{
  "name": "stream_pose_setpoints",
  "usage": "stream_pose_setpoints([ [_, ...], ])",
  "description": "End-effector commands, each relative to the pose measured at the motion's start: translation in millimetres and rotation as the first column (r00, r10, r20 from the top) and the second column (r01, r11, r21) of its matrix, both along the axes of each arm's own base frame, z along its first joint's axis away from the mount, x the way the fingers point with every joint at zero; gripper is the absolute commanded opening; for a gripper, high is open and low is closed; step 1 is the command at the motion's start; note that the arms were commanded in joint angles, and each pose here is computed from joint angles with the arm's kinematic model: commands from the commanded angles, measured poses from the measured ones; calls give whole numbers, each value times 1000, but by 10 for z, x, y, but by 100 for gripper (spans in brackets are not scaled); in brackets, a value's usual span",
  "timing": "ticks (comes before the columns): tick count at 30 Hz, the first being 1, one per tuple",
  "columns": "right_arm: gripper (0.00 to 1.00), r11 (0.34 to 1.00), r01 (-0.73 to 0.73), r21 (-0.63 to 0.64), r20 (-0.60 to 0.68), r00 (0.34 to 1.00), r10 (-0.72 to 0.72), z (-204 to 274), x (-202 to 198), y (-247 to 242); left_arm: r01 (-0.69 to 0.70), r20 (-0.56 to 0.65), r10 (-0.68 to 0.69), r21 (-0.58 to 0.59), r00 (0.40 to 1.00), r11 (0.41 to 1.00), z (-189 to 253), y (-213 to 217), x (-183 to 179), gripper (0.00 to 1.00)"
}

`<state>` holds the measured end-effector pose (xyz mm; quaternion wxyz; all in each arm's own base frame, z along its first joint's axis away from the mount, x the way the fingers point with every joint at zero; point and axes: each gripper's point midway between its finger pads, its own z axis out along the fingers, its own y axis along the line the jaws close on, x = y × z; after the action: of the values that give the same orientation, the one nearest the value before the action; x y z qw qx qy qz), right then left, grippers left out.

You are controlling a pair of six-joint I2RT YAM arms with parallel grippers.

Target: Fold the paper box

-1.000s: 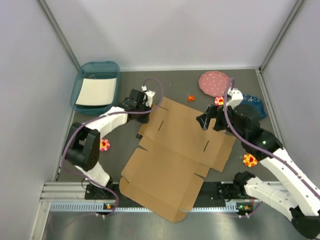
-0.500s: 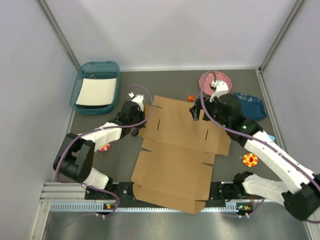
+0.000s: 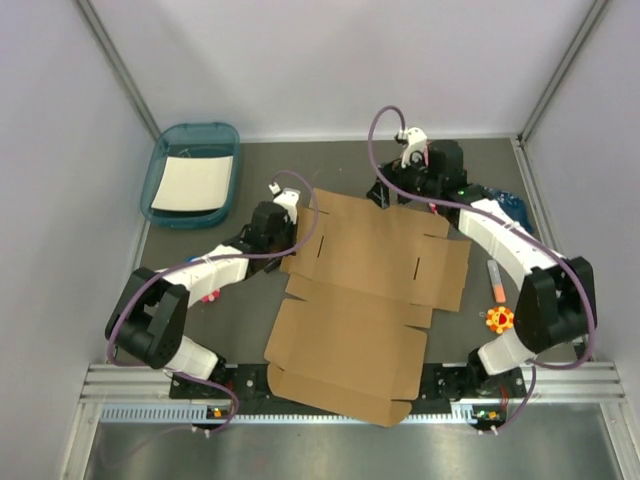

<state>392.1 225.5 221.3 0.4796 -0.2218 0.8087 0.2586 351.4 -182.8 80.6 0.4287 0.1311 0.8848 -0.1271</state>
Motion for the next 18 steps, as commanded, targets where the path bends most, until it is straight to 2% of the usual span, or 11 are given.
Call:
stream_pose_setpoints([
  [1, 89, 982, -178, 62, 55, 983, 175, 154, 124, 118, 31, 87, -35, 56, 996, 998, 259, -24, 127, 0],
  [4, 86, 966, -241, 96, 17, 971, 240, 142, 159, 203, 7, 149, -13, 40, 989, 999, 345, -36, 160, 0],
  [6, 85, 960, -259, 104, -8, 965, 261, 76, 228, 258, 7, 172, -11, 21, 985, 1000, 322, -54, 50, 0],
  [9, 84, 960, -268, 76, -20, 963, 270, -44, 307, 253, -18, 227, 12, 24, 974, 1000, 349, -41, -2, 0],
  [18, 82, 969, -238, 63, -124, 962, 244, -559, 399, 243, -27, 225, 18, 35, 974, 999, 323, -63, -44, 0],
])
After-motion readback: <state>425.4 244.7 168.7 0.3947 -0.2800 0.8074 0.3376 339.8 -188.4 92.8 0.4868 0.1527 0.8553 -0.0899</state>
